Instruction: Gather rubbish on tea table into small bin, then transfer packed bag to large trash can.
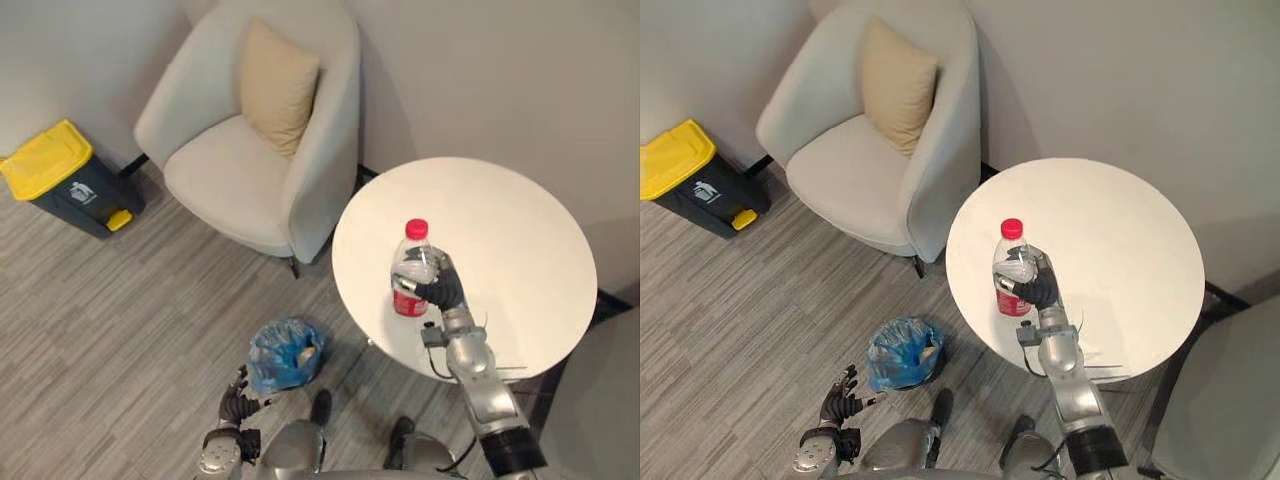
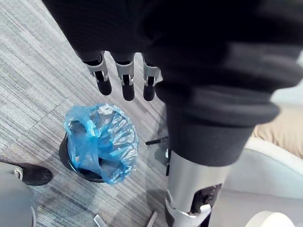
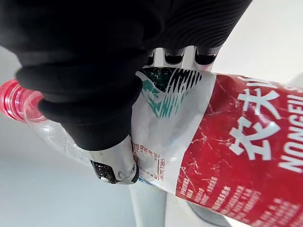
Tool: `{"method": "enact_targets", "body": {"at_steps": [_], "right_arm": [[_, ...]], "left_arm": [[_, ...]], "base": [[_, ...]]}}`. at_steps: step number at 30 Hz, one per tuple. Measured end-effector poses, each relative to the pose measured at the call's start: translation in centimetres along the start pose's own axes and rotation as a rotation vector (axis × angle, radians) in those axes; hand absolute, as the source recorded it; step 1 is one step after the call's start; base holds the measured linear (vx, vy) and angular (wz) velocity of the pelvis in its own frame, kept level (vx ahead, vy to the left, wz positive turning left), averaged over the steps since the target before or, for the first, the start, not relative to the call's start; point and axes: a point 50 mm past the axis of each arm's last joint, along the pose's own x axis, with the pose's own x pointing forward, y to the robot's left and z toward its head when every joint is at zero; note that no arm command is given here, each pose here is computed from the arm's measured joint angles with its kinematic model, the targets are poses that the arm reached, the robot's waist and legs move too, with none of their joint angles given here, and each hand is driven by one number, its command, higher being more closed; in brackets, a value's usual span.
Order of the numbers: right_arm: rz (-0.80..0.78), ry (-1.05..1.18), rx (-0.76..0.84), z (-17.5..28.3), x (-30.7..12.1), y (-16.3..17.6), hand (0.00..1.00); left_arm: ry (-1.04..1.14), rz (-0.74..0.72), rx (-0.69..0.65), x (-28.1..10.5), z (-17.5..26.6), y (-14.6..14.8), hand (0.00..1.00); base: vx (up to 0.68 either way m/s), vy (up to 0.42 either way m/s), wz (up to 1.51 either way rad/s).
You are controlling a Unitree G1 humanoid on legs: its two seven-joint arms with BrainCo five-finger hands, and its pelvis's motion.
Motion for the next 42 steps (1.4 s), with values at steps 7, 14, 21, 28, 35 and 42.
{"method": "enact_targets", "body": {"at_steps": [7,14,21,28,35,42], "right_arm": [[-0.072,0.008,-0.004,-0.2,0.1,-0.9,1.0],[-0.022,0.01,0.019,-0.1,0.0,0.5,1.0],[0.233,0.037,-0.028,-1.0,-0.6,3.8,1.0],[0.349,-0.105,-0.13,1.5,2.4,4.6,1.0],[0.333,-0.236,-0.322,4.5,7.3,3.0,1.0],[0.189,-0.417,-0.406,9.6,10.7,2.4,1.0]], "left_arm": [[-0.007,-0.088,0.069,0.3,0.3,-2.2,0.0],[0.016,-0.116,0.148,-0.1,-0.6,-1.8,0.0],[0.029,-0.128,0.211,-0.1,-1.0,-0.8,0.0],[-0.009,-0.105,0.196,0.9,0.3,-0.6,0.0],[-0.159,-0.065,0.133,3.3,5.3,-1.1,0.0],[-0.427,-0.007,-0.052,4.8,14.1,-2.0,0.0]], "base": [[0.01,0.061,1.06],[0.0,0.093,0.4],[0.02,0.031,0.68],[0.0,-0.076,0.68],[-0.08,-0.11,0.12],[-0.11,-0.083,0.03]]}}
